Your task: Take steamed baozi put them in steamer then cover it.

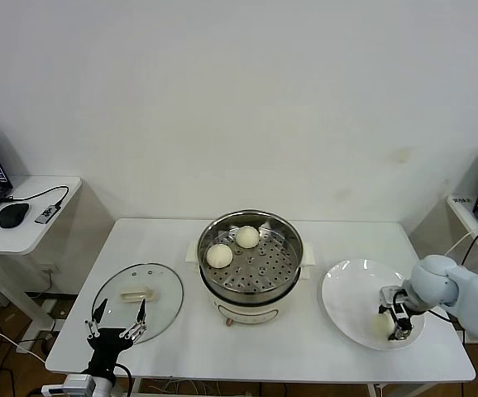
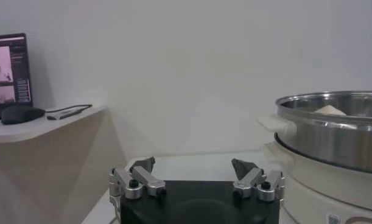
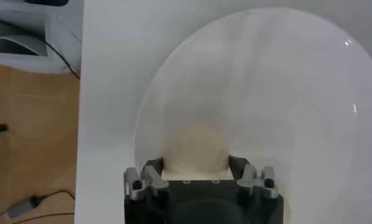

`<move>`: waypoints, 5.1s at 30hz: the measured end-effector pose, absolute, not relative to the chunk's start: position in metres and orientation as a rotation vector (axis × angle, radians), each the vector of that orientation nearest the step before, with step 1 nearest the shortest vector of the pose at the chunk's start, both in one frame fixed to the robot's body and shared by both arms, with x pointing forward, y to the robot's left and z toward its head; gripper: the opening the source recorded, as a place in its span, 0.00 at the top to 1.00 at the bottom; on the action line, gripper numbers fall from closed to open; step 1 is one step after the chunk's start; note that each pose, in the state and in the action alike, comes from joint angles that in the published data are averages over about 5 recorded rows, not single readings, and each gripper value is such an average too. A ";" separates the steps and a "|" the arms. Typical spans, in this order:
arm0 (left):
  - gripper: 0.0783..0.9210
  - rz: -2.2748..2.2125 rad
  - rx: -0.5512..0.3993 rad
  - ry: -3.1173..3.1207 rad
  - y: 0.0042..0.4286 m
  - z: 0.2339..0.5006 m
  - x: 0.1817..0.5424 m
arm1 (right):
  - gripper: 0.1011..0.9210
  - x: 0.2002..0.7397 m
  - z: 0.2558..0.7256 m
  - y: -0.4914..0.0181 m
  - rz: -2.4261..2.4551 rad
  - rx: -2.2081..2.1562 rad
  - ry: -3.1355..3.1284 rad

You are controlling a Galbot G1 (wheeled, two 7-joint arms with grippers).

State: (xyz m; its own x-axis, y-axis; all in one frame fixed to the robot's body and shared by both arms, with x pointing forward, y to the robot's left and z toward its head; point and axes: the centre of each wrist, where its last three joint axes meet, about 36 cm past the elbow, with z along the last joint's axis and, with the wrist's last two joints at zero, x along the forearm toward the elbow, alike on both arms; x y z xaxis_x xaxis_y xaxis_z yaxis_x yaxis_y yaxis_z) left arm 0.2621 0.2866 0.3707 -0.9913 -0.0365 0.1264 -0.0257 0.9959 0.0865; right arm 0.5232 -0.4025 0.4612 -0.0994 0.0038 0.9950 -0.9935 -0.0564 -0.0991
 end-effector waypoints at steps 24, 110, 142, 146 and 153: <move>0.12 -0.126 0.036 -3.024 0.287 0.374 0.266 | 0.38 0.608 0.633 -0.365 1.404 1.176 -1.565; 0.12 -0.155 0.031 -3.057 0.287 0.384 0.272 | 0.12 0.624 0.667 -0.208 1.959 1.600 -1.166; 0.12 -0.188 -0.016 -3.035 0.286 0.379 0.272 | 0.12 0.564 0.529 -0.448 1.405 1.073 -1.378; 0.12 -0.189 -0.015 -3.031 0.285 0.378 0.271 | 0.12 0.561 0.513 -0.458 1.373 1.055 -1.377; 0.12 -0.192 -0.011 -3.027 0.286 0.377 0.271 | 0.12 0.562 0.488 -0.466 1.339 1.041 -1.378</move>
